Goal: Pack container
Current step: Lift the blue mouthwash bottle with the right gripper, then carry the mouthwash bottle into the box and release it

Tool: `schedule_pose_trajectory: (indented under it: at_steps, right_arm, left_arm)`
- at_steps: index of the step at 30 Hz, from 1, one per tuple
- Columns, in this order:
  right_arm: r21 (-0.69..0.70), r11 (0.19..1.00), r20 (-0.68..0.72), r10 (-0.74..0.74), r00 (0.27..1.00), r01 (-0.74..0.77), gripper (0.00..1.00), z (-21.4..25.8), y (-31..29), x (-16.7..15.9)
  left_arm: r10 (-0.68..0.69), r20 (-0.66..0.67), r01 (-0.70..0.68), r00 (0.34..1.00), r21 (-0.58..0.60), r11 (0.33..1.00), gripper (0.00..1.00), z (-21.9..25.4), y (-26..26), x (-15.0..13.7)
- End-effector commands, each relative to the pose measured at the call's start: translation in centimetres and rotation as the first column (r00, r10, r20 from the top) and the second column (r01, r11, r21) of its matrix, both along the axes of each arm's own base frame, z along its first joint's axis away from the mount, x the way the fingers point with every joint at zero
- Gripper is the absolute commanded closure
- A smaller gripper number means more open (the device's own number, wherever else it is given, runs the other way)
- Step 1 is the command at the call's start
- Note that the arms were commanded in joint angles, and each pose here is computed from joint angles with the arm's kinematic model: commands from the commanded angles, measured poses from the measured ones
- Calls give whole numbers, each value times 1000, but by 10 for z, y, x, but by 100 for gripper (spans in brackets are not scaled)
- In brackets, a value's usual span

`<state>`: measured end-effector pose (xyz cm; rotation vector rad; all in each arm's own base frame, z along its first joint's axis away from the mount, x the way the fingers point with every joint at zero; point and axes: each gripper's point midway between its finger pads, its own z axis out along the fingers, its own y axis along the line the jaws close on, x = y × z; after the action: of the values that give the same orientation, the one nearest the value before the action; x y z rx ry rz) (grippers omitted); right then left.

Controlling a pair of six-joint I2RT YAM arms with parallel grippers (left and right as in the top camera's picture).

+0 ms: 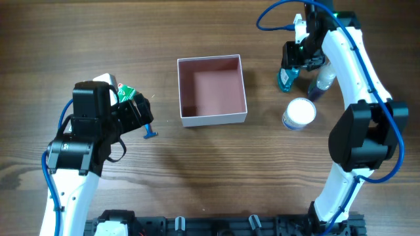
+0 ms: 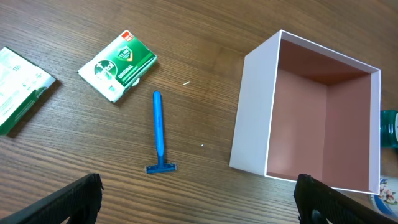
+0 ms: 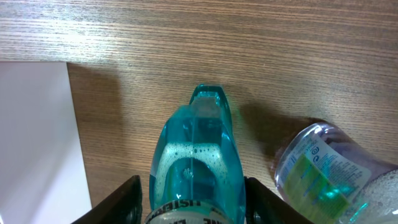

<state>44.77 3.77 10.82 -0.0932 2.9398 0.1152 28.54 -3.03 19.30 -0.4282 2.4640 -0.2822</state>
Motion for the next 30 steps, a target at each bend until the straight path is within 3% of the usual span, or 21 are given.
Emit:
schedule_pose_trajectory:
  at_steps: [1,13,17,19,23,30]
  right_arm:
    - [-13,1000,3,-4,1000,4,57,1,-2,3]
    - [-13,1000,4,-2,1000,2,68,1,-2,3]
    - [-12,1000,12,-2,1000,2,83,3,-2,4]
    - [-11,1000,27,-2,1000,3,96,7,-2,5]
    - [-7,1000,78,-5,997,5,96,26,-1,7]
    - [22,999,258,-38,965,34,96,107,2,-4]
  left_arm:
    - [-32,25,32,999,-1,999,0,9,-5,2]
    - [-32,25,32,999,-1,999,0,9,-5,2]
    - [-32,25,32,999,-1,999,0,9,-5,2]
    - [-32,25,32,999,-1,999,0,9,-5,2]
    - [-32,25,32,999,-1,999,0,9,-5,2]
    - [-32,25,32,999,-1,999,0,9,-5,2]
